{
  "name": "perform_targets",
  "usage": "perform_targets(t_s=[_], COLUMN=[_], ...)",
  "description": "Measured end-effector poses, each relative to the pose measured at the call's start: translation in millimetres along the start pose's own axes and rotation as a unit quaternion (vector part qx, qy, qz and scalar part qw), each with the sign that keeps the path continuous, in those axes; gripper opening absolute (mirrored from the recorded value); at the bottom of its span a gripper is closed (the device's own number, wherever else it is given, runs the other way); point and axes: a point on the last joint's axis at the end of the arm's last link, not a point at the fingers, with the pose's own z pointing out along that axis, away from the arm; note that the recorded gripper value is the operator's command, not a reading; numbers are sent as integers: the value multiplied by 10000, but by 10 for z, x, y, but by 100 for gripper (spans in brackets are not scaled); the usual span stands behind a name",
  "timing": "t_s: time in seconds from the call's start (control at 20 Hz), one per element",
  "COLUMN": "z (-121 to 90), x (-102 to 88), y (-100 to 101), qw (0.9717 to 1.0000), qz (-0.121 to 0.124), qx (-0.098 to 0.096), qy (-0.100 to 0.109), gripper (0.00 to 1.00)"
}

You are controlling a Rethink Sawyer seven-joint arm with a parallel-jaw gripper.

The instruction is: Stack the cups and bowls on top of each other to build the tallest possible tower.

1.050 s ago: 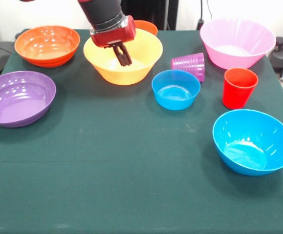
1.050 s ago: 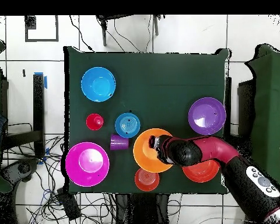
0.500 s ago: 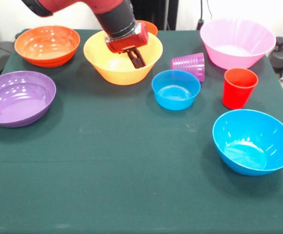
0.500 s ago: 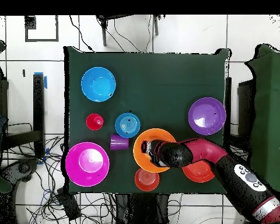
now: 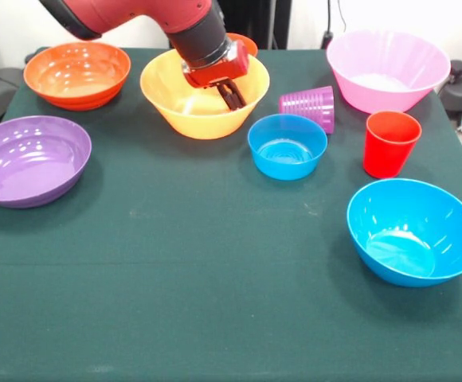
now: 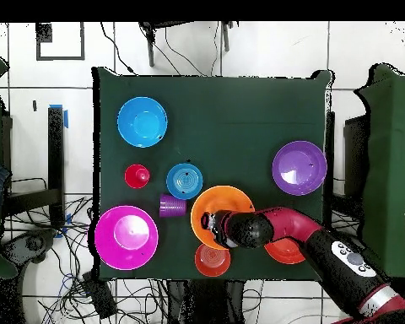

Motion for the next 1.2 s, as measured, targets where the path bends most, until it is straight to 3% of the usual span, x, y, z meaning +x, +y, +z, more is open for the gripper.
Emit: perform_targets(t_s=[0.3, 0.45, 0.6, 0.65, 0.75, 0.9, 1.05, 1.2], z=[5, -14, -38, -31, -8, 28, 59, 67], x=[20, 6, -26, -13, 33, 102, 142, 118], y=[-28, -42, -36, -2, 74, 152, 199, 203], qw=[10000, 9997, 9974, 9945, 9852, 9715, 9605, 9539], qz=[-27, -175, -526, -801, -1348, -1867, -2131, -2169], qx=[51, 156, 379, 547, 886, 1240, 1469, 1555], qy=[6, -82, -300, -406, -586, -773, -1021, -1373], gripper=[0, 0, 0, 0, 0, 0, 0, 0])
